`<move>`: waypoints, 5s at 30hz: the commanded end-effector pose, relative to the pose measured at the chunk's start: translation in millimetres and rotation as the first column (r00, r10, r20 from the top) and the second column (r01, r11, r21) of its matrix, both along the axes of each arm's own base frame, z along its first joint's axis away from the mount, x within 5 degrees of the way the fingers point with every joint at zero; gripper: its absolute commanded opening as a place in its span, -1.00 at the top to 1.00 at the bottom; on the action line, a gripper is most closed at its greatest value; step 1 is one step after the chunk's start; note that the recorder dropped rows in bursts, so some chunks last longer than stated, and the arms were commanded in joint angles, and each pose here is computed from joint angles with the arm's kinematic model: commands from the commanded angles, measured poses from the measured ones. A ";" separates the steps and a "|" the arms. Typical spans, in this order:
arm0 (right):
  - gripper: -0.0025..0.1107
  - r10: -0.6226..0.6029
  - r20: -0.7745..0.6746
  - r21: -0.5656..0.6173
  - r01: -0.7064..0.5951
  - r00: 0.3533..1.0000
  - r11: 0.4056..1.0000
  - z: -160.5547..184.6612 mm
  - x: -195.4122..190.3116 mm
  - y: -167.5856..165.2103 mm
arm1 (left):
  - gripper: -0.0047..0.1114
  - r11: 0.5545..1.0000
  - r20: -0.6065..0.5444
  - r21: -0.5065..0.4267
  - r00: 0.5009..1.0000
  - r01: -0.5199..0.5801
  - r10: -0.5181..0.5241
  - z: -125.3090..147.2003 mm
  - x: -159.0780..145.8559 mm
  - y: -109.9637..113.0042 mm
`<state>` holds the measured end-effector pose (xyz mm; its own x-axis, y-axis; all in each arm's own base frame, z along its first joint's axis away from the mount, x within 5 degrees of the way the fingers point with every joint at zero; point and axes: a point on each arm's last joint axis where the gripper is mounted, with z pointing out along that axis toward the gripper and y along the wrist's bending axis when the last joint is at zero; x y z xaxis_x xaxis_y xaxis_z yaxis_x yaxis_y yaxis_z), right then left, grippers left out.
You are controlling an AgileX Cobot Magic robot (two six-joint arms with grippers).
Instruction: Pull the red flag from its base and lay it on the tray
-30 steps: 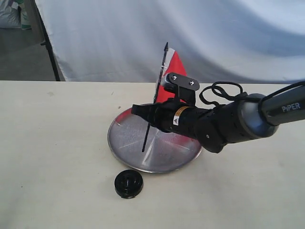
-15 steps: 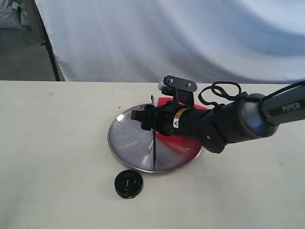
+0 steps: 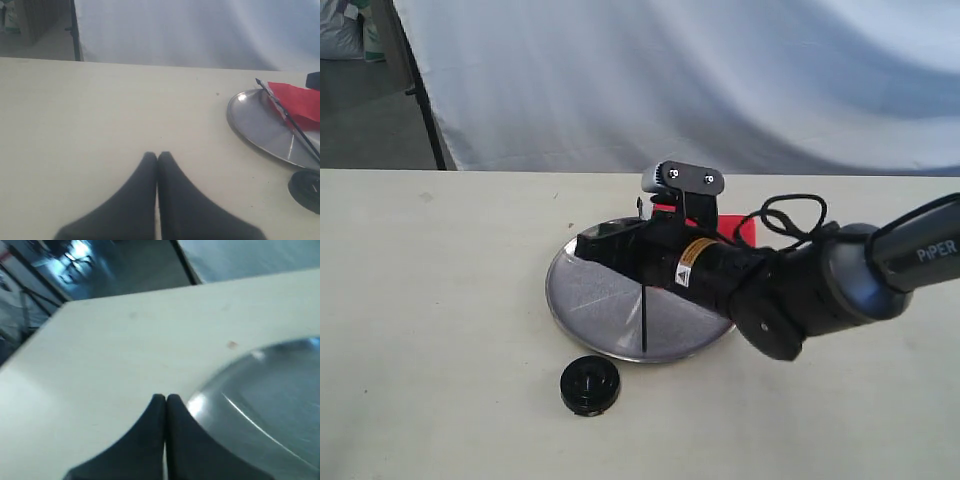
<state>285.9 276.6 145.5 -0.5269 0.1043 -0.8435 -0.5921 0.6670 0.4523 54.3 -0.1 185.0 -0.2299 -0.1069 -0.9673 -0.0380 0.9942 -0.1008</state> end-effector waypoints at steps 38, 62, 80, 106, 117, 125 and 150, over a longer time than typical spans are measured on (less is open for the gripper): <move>0.96 -0.090 0.134 -0.001 0.091 0.987 0.996 121.6 -215.1 -208.7 | 0.92 1.000 0.002 -0.011 1.000 -0.002 0.002 -0.7 -0.2 -0.1; 0.96 0.009 0.438 -0.117 0.047 0.899 0.992 77.5 -236.4 -227.7 | 0.92 1.000 0.002 -0.011 1.000 -0.002 0.002 -0.7 -0.2 -0.1; 0.96 0.036 0.398 -0.208 0.052 0.917 0.977 45.1 -244.2 -237.5 | 0.92 1.000 0.002 -0.011 1.000 -0.002 0.002 -0.7 -0.2 -0.1; 0.96 -0.163 0.367 -0.268 0.272 0.916 0.924 38.6 -238.6 -250.5 | 0.92 1.000 0.002 -0.011 1.000 -0.002 0.002 -0.7 -0.2 -0.1; 0.96 -0.243 0.367 -0.268 0.352 0.898 0.897 38.6 -236.5 -254.8 | 0.92 1.000 0.002 -0.011 1.000 -0.002 0.002 -0.7 -0.2 -0.1; 0.96 -0.291 0.379 -0.288 0.411 0.879 0.865 38.2 -235.1 -258.4 | 0.92 1.000 0.002 -0.011 1.000 -0.002 0.002 -0.7 -0.2 -0.1; 0.96 -0.328 0.366 -0.276 0.439 0.871 0.855 38.2 -234.8 -259.4 | 0.92 1.000 0.002 -0.011 1.000 -0.002 0.002 -0.7 -0.2 -0.1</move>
